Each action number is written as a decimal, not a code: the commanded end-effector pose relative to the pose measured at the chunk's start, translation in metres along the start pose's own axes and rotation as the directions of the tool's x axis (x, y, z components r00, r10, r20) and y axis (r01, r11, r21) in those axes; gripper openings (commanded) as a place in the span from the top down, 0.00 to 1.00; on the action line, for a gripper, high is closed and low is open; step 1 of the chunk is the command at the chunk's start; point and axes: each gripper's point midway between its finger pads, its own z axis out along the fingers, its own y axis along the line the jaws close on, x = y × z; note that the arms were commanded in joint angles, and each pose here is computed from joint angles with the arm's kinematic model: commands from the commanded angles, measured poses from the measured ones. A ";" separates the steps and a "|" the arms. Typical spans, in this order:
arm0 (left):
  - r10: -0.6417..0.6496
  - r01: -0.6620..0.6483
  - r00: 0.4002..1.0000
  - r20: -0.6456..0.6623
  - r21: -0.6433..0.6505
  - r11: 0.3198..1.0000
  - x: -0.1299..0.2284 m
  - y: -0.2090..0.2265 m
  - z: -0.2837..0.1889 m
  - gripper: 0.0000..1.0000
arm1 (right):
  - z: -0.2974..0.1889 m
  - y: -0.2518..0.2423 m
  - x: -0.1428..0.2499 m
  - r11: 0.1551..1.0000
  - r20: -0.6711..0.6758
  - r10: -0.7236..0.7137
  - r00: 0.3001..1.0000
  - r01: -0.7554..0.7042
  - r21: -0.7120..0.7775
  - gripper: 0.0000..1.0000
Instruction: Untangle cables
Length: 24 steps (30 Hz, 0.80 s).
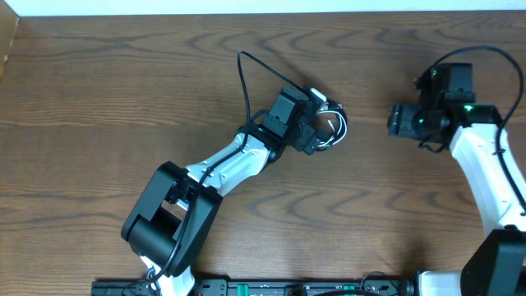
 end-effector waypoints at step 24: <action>-0.270 0.261 0.963 0.007 0.226 0.938 -0.018 0.058 -0.089 0.02 | 0.059 0.096 0.046 0.994 -0.036 -0.109 0.993 0.108 -0.015 0.41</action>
